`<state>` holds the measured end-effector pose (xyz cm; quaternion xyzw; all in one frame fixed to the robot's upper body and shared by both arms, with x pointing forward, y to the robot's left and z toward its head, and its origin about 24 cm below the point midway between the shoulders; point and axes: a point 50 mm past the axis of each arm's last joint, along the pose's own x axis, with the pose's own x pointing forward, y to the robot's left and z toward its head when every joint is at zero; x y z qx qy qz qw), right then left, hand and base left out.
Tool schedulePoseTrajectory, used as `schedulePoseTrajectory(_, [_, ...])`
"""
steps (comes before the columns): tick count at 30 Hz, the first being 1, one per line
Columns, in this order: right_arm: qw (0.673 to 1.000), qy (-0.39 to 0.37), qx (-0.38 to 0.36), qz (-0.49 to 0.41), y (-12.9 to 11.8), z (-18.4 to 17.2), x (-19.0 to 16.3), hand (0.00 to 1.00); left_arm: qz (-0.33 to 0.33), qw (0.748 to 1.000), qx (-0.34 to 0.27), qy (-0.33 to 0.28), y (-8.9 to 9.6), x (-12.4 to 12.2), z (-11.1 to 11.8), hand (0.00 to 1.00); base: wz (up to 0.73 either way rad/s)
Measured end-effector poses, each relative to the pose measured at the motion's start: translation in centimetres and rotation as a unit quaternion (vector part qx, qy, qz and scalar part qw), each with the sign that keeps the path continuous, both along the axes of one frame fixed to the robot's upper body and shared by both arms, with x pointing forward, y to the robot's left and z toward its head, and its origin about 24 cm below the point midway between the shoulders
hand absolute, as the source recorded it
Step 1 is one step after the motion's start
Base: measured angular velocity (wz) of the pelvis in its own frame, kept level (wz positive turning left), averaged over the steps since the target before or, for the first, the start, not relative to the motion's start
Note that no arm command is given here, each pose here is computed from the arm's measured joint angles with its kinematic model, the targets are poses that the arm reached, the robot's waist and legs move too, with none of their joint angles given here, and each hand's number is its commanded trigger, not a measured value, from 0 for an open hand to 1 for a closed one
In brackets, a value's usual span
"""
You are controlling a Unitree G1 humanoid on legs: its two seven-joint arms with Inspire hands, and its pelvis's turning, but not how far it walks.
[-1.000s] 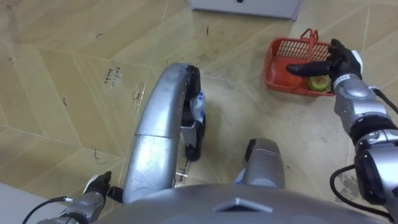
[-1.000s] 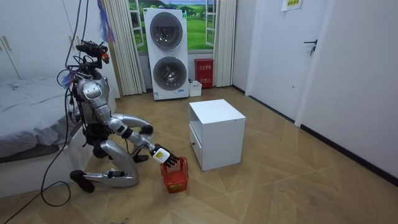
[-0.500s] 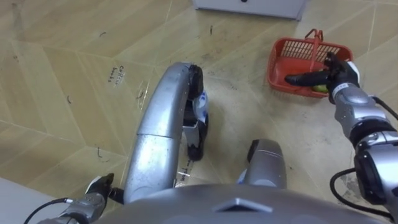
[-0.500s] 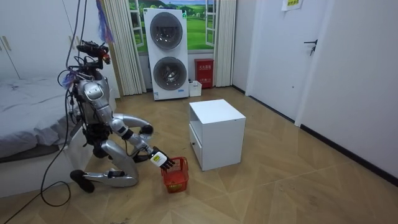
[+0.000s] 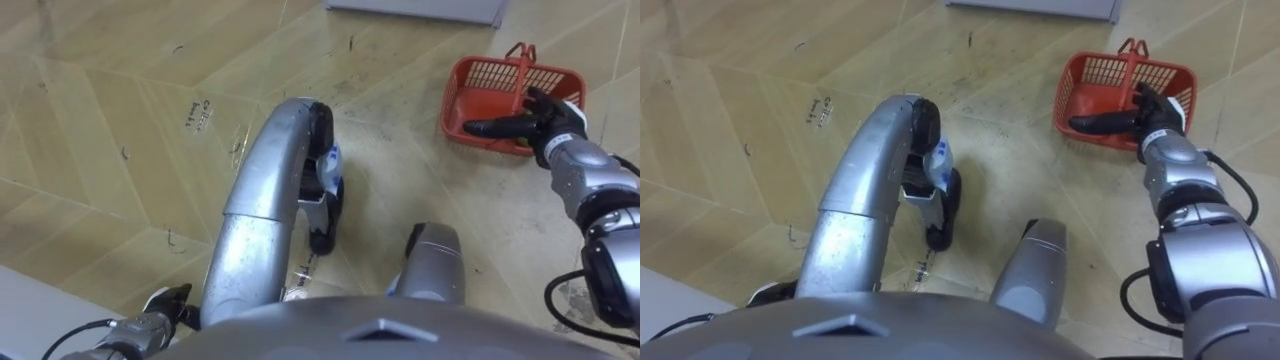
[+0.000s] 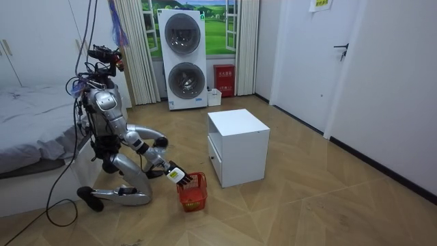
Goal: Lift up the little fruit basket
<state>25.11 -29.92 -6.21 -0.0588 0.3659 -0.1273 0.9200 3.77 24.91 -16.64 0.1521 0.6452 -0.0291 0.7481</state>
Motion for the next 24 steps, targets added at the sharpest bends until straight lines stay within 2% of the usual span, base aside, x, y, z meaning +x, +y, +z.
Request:
schedulePoseTrajectory(4, [1.0,0.004,-0.003,0.009,-0.04,0.06,0.05,0.0,0.0,1.0,0.0,0.0,-0.01,0.02,0.0,0.0,0.0])
schedulePoseTrajectory(5, [1.0,0.004,-0.003,0.009,-0.06,0.04,0.03,0.03,0.0,1.0,0.0,0.0,-0.01,0.04,0.0,0.0,0.03])
schedulePoseTrajectory(6, [1.0,0.005,-0.003,0.009,-0.07,0.03,0.0,0.33,0.0,1.0,0.0,0.0,-0.01,0.04,0.0,0.0,0.0])
schedulePoseTrajectory(7, [1.0,0.006,-0.003,0.008,-0.1,0.0,-0.03,0.87,0.0,1.0,0.0,0.0,-0.01,0.05,0.0,0.0,0.0])
schedulePoseTrajectory(8, [1.0,0.008,-0.003,0.007,-0.18,-0.05,-0.13,1.0,0.0,1.0,0.0,-0.001,-0.02,0.08,0.0,0.0,0.0])
schedulePoseTrajectory(24, [1.0,0.019,0.001,0.024,0.07,-0.16,-0.02,1.0,0.012,1.0,-0.002,-0.004,-0.09,0.15,-0.01,0.0,0.0])
